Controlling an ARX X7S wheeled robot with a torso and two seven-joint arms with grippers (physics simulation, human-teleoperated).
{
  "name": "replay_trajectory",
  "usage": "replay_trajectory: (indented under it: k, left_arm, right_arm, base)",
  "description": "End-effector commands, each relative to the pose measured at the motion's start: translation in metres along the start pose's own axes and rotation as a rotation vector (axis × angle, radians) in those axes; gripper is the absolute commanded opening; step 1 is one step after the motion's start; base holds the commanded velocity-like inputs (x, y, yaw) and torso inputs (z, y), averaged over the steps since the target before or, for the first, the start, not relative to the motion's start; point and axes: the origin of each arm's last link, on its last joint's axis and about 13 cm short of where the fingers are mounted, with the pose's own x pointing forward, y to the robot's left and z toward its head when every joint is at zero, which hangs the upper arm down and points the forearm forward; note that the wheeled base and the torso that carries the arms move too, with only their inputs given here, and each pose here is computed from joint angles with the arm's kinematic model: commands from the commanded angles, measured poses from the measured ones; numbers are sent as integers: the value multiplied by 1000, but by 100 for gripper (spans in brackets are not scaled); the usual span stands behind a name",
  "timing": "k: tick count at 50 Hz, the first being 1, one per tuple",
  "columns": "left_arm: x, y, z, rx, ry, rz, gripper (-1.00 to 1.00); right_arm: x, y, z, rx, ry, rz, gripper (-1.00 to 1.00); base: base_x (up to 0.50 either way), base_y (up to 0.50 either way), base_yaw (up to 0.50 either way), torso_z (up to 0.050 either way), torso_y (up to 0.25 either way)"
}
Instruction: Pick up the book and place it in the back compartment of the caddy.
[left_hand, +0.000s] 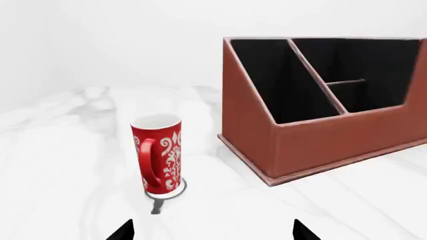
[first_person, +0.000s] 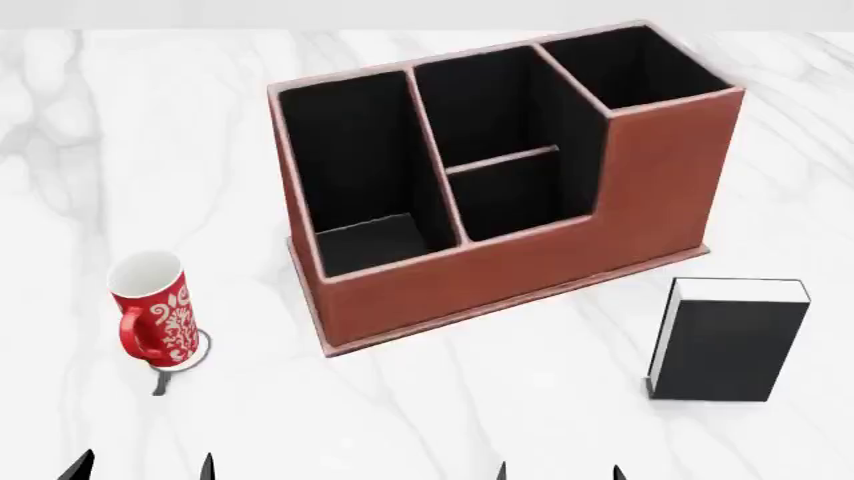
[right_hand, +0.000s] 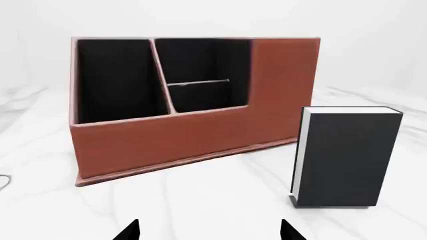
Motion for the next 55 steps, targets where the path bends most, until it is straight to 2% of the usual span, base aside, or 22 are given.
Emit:
replay_trajectory:
  k: [1,23,28,37,42,46,50,55]
  left_arm:
    - [-1,0,1,-6,-1,-4,100]
    - [0,1,1,-14,-9,2,100]
    - [-5,1,4,3,-71,12,100]
    - [-11,0,8,14,-198,67,100]
    - [-19,-1,12,14,-275,80,100]
    - [-24,-1,14,27,-334,106,100]
    - [-30,-2,18,23,-379,118,100]
    - [-35,-2,21,28,-423,129,100]
  right_arm:
    - [0,0,-1,0,4,1,100]
    - [0,1,-1,4,0,5,100]
    - [-3,0,2,6,-33,-1,100]
    - [-15,-1,13,39,-186,-38,100]
    - [-21,-4,20,68,-284,-105,100]
    - [-26,-4,23,61,-342,-113,100]
    - [-34,-6,28,99,-442,-132,100]
    - [-39,-6,30,102,-487,-145,100]
  base:
    - [0,0,0,0,0]
    - [0,0,0,0,0]
    - [0,0,0,0,0]
    - [0,0,0,0,0]
    - [0,0,0,0,0]
    - [0,0,0,0,0]
    - [0,0,0,0,0]
    - [0,0,0,0,0]
